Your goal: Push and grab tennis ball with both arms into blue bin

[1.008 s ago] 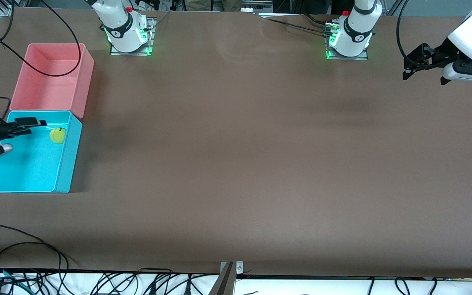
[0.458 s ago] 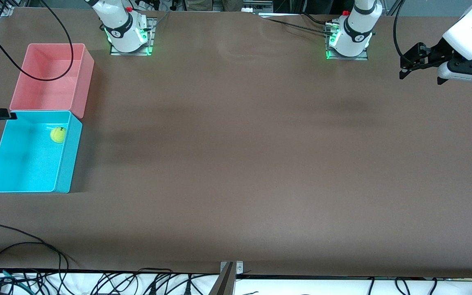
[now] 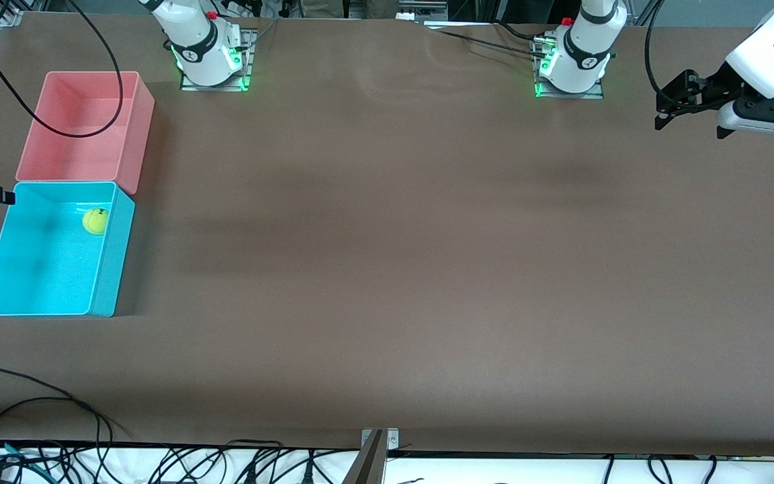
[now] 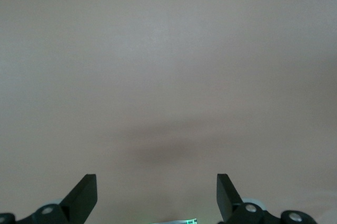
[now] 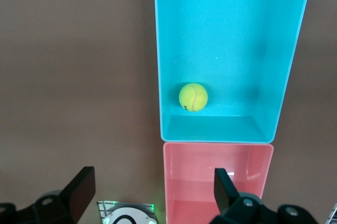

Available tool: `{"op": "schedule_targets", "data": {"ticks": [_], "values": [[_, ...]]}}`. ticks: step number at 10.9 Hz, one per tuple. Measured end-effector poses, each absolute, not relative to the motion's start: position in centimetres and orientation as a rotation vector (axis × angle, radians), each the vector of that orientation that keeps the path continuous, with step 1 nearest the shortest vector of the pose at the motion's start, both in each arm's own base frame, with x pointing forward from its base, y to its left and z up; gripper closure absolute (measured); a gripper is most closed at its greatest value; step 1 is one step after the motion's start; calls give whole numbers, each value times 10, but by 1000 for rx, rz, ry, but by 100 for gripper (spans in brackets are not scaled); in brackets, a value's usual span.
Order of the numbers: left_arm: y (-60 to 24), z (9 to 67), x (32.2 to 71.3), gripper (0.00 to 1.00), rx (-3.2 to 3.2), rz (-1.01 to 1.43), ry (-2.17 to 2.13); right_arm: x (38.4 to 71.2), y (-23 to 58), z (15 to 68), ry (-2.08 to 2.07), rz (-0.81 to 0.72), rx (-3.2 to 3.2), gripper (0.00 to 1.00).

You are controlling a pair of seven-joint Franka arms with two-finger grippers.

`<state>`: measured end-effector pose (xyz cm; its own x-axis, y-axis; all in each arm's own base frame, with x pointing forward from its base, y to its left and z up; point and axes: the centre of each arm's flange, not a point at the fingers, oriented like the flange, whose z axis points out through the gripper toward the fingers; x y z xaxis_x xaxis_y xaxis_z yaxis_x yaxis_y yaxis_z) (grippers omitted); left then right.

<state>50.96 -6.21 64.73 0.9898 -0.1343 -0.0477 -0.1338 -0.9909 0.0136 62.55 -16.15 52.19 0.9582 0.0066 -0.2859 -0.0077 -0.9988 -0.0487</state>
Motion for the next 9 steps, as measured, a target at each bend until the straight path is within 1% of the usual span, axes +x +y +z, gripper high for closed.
{"op": "schedule_targets", "data": {"ticks": [2,4,5,6,8,9], "values": [[-62,647,510,0,3123,-75,-209,620,-150,556,60,339,-3067,0],[-62,648,510,0,3123,-75,-210,608,-122,587,174,178,-3099,0],[-62,648,510,0,3123,-74,-210,598,-98,591,234,95,-3109,0],[-62,648,510,0,3123,-74,-209,584,-72,590,240,47,-3113,0],[-62,648,510,0,3123,-74,-209,557,-34,590,229,10,-3115,0],[-62,648,510,0,3123,-74,-210,550,-27,594,244,-8,-3113,0]]}}
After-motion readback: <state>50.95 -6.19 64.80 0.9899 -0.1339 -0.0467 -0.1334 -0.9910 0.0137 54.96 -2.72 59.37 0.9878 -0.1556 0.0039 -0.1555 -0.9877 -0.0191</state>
